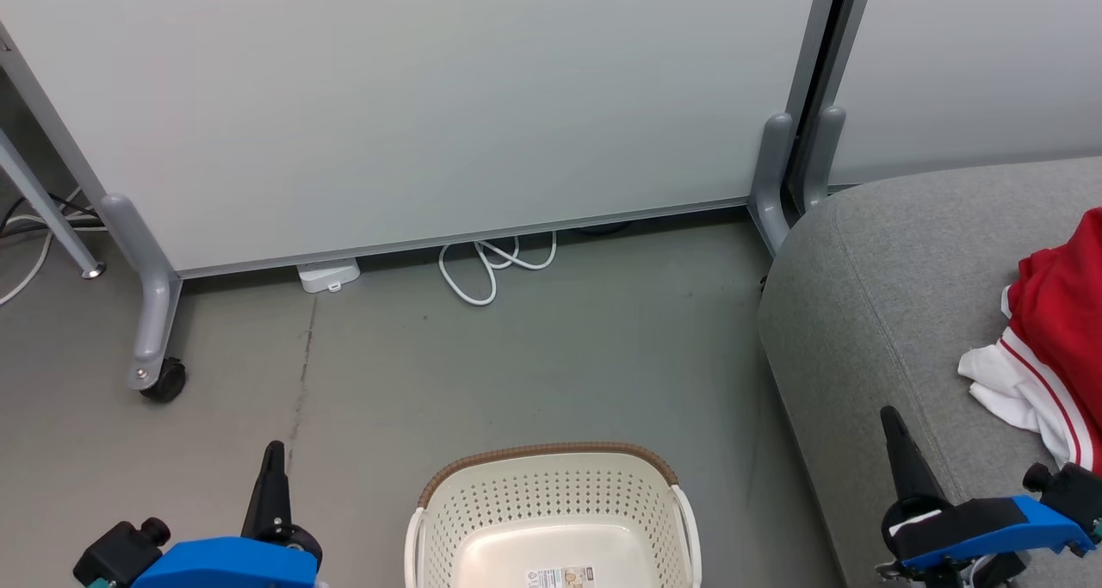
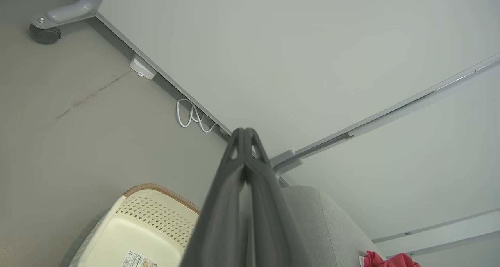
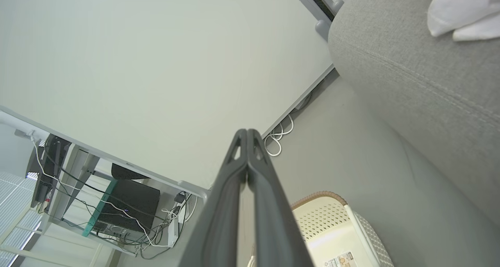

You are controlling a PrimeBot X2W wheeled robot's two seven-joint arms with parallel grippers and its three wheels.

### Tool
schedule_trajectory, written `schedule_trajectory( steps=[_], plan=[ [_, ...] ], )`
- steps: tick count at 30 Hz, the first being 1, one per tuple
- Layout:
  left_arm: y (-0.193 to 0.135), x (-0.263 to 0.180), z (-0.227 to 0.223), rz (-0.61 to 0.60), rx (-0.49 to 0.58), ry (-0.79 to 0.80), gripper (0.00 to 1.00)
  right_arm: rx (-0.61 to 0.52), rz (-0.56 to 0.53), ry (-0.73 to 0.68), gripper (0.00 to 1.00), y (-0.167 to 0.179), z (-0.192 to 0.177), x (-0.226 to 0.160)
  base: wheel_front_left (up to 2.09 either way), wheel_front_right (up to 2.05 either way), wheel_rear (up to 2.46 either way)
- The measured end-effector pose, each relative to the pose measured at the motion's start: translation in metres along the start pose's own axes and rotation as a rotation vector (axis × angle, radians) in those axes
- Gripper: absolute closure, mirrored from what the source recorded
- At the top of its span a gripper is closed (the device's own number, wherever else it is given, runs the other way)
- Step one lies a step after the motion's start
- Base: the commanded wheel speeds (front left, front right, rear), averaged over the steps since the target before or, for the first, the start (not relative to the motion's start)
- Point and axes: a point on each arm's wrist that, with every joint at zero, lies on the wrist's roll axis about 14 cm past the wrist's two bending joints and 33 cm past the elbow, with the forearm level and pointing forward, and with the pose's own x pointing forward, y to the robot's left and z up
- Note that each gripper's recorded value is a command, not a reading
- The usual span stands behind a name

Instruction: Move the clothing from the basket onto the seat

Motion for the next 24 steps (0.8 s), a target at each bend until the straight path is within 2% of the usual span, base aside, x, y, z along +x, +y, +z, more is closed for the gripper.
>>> schedule_trajectory(
  steps=[24],
  plan=[
    [-0.011, 0.010, 0.016, -0.029, -0.240, -0.025, 1.00, 0.261, 0.024, -0.023, 1.00, 0.006, 0.010, 0.004, 0.00, 0.00, 0.00]
  ],
)
